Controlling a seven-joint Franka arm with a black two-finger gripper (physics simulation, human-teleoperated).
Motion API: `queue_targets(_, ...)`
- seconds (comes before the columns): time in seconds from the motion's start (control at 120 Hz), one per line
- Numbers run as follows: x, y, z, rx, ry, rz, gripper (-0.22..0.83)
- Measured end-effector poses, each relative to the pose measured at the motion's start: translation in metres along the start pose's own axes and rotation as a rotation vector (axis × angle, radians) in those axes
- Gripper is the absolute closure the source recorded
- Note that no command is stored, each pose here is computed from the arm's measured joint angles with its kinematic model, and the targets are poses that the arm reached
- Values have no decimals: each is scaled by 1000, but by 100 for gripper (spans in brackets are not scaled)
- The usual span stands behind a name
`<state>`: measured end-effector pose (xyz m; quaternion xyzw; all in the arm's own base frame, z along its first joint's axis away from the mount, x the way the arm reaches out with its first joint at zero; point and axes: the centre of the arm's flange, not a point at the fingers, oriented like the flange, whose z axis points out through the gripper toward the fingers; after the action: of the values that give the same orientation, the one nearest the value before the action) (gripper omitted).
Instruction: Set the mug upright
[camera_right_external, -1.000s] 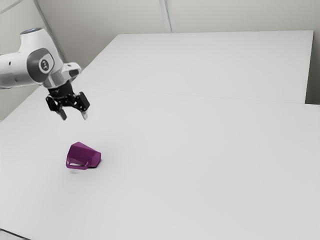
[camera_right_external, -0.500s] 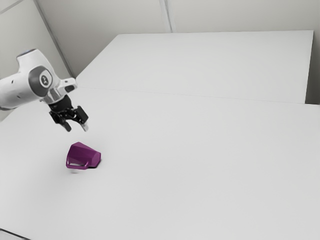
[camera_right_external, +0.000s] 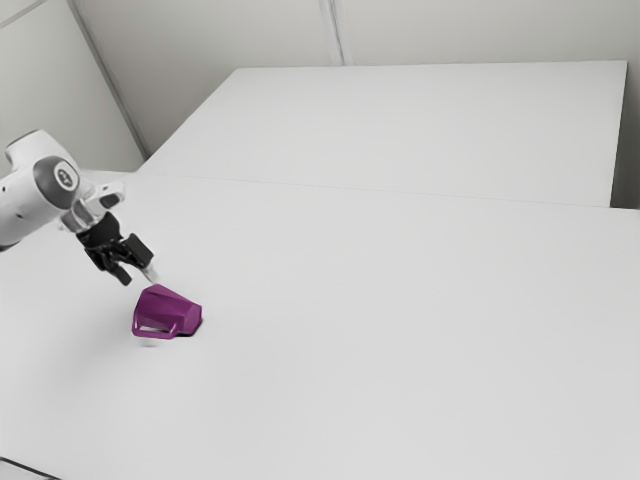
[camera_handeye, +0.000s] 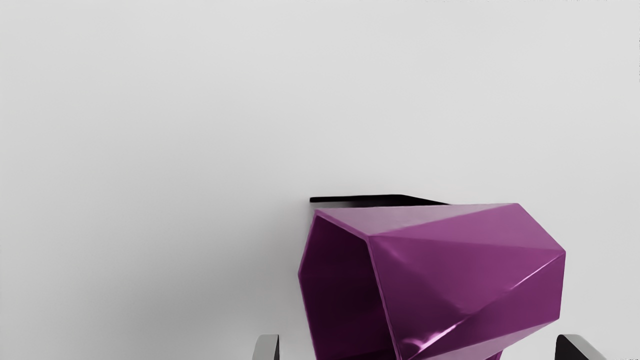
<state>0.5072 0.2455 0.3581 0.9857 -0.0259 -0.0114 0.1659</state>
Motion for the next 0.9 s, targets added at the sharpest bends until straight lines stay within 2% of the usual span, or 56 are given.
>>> queue_targets(0.35,-4,-43,25,-240,-14,42,0)
queue_targets(0.667,-11,-42,51,-458,-7,96,0)
queue_targets(0.775,-12,-39,59,-515,-7,115,12)
queue_targets(0.9,-13,-37,63,-548,-7,140,37)
